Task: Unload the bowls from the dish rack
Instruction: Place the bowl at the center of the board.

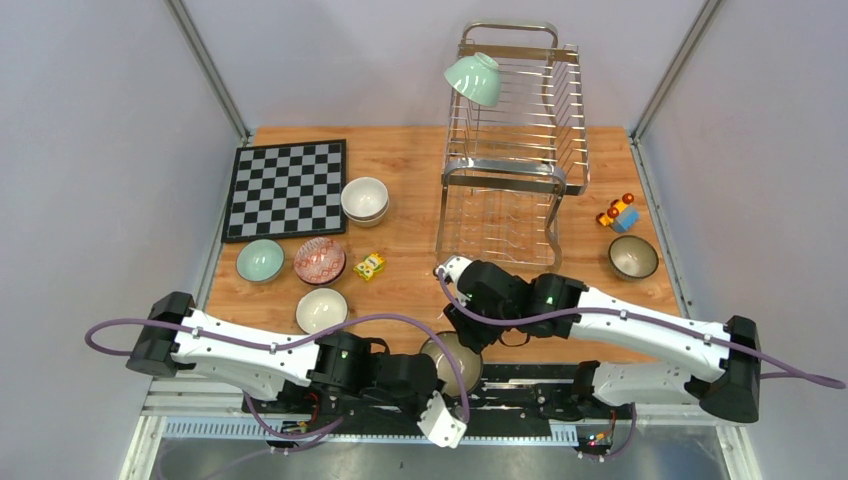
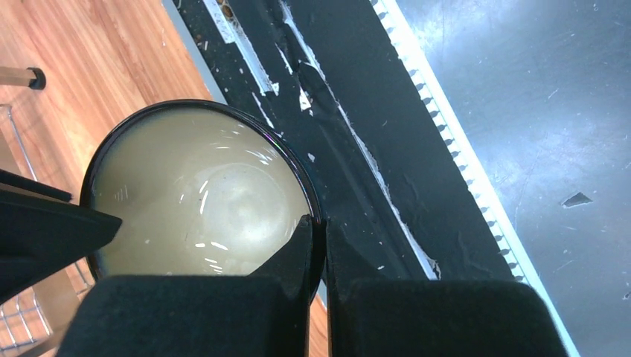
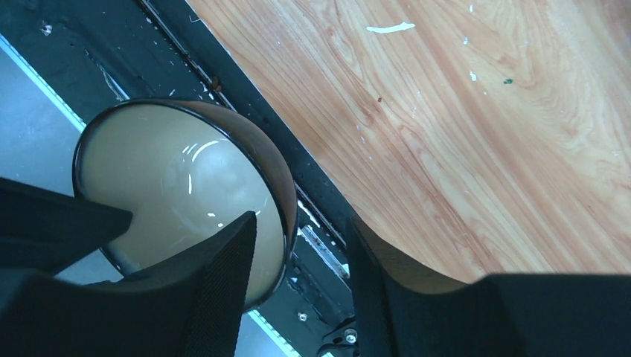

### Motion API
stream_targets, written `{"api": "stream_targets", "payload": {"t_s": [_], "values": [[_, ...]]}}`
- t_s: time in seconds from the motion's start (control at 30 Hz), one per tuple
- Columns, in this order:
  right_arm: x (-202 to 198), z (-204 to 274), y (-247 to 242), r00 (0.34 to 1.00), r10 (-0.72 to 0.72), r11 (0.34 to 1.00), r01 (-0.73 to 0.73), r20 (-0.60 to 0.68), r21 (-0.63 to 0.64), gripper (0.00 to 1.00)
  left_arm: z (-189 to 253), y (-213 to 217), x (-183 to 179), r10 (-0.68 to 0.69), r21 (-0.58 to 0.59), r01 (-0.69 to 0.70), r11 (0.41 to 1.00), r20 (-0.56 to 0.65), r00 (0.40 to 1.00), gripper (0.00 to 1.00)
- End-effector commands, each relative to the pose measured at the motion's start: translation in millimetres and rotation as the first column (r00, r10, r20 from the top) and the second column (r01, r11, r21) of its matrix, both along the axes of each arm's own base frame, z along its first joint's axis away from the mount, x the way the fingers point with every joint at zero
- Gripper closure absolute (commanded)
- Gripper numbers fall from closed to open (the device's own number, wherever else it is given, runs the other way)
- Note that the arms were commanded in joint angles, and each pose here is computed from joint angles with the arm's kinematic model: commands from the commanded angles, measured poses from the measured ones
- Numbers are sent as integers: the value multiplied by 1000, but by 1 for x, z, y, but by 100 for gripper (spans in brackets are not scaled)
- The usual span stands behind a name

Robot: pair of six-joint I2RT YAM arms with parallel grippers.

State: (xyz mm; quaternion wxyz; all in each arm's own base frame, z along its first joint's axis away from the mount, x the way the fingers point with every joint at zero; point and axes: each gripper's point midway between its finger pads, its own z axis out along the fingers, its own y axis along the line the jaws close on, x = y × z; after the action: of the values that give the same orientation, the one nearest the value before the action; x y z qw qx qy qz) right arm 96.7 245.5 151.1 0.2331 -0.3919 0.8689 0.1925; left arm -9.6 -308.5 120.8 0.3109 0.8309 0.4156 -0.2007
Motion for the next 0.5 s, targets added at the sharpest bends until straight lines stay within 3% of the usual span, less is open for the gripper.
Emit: {"api": "stream_targets", "payload": {"t_s": [0.0, 0.13, 0.47], "values": [[-5, -10, 3, 1000, -7, 1000, 7, -14, -19, 52, 24, -19, -4, 1, -124, -3, 992, -13, 1000, 100], [-8, -15, 4, 1000, 0, 999, -1, -21, -34, 58, 21, -18, -5, 16, -117, -20, 993, -31, 999, 100], [-20, -35, -2, 997, 40, 994, -46, -61, -97, 63, 21, -20, -6, 32, -135, -39, 990, -55, 998, 100]]}}
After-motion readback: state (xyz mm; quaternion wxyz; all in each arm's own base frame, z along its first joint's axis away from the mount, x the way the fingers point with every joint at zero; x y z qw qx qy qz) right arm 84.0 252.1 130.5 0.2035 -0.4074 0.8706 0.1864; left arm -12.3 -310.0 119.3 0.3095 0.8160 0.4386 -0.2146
